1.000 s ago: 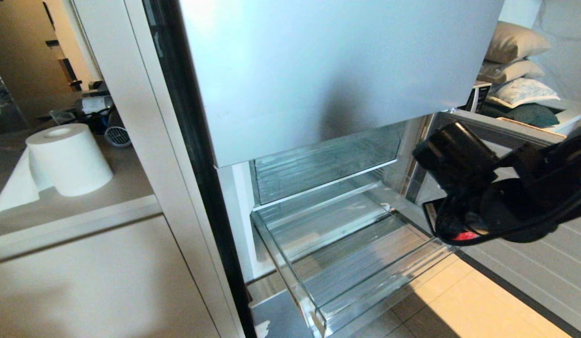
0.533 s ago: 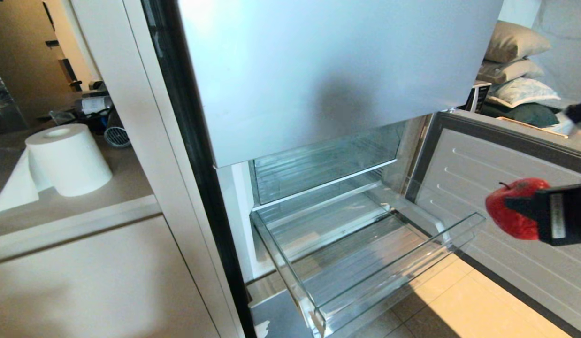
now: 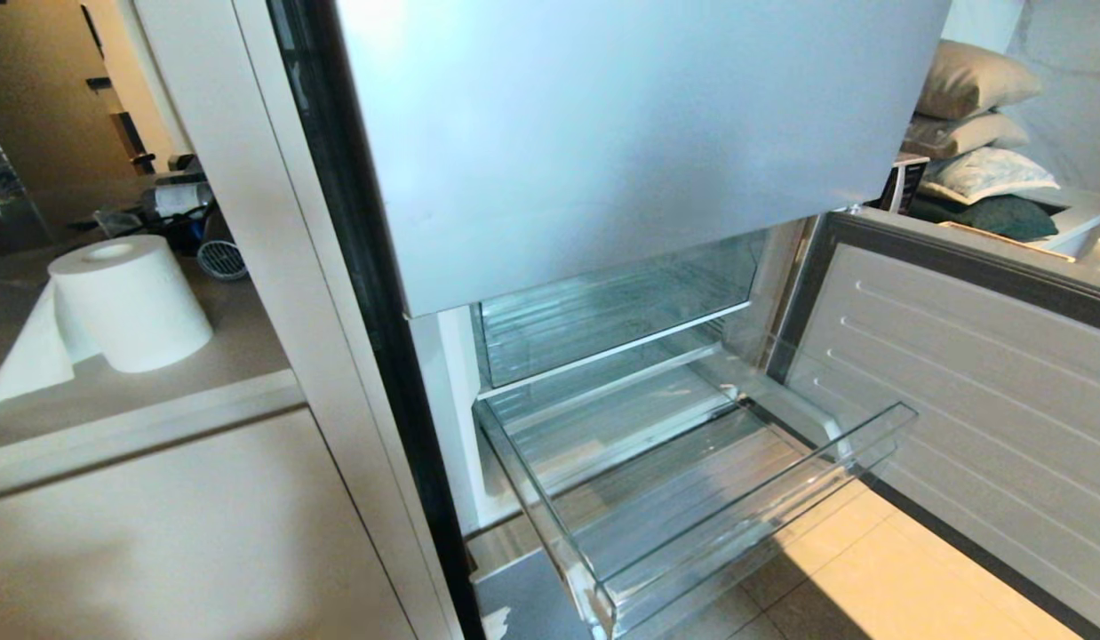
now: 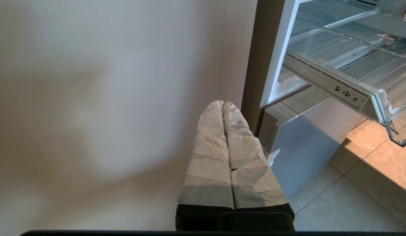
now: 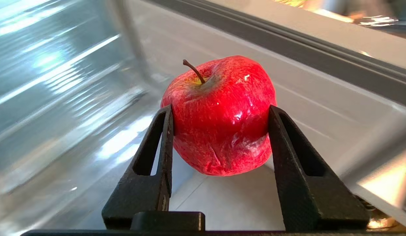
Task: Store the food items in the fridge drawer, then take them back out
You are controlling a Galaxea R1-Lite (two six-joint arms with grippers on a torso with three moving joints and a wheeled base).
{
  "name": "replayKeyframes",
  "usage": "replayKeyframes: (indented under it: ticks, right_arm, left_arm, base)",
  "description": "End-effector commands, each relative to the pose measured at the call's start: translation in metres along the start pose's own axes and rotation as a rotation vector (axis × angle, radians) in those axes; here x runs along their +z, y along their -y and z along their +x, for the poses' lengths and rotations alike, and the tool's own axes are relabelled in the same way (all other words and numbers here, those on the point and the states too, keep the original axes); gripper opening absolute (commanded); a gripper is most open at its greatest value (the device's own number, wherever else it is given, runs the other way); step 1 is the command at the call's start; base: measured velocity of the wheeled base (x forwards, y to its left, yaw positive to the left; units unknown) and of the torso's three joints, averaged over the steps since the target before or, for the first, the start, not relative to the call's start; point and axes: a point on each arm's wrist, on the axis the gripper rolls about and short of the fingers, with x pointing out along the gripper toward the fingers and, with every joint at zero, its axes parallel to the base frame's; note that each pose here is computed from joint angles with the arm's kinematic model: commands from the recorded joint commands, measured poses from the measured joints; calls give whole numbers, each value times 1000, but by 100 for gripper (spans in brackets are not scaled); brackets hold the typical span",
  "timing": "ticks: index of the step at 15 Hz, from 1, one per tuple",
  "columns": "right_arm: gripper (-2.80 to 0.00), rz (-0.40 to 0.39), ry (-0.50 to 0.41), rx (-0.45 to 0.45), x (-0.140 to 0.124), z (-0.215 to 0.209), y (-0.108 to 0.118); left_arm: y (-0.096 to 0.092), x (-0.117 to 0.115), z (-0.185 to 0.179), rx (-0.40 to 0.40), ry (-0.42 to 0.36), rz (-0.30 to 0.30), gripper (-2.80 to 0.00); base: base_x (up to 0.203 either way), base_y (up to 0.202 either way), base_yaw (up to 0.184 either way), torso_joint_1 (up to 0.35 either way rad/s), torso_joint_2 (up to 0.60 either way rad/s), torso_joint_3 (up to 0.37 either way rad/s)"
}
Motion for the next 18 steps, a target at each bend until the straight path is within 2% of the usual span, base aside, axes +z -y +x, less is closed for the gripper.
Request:
replayKeyframes:
  ticks: [1,3,5,8,10,11,13,15,16,18]
  right_arm:
    - [-280,-7,129,-29,-48,-28,19]
    - [-280,-61,258,-4,-86,-28,20]
    - [-280,-128,362,33,-115,-10,18]
    - [-280,-227,375,111,-159,9,18]
    - [-280,-185,328,140,-167,12,17]
    - [-280,-192,267,134,-173,13,17]
    - [-280,-201,86,171,-191,16,18]
    - [-280,-202,-31,161,-202,16,19]
    - [-280,-195,-35,127,-202,16,19]
    - [-280,-222,-32,114,-202,16,19]
  left_arm:
    - [0,0,0,1,-2,0,-280]
    - [0,0,0,0,-1,0,-280]
    - [0,0,0,0,-1,0,-280]
    - [0,0,0,0,-2,0,-280]
    - [0,0,0,1,-2,-1,-280]
    - [0,0,0,0,-1,-2,-280]
    - [0,0,0,1,0,0,-280]
    - [0,0,0,0,0,-1,-280]
    - [0,0,0,0,-2,-2,-280]
    - [0,0,0,1,0,0,-280]
  base:
    - [0,0,0,0,0,0]
    - [0,0,0,0,0,0]
    - [0,0,0,0,0,0]
    - [0,0,0,0,0,0]
    - [0,0,0,0,0,0]
    - [0,0,0,0,0,0]
    - [0,0,0,0,0,0]
    - [0,0,0,0,0,0]
    - [0,0,0,0,0,0]
    - [0,0,0,0,0,0]
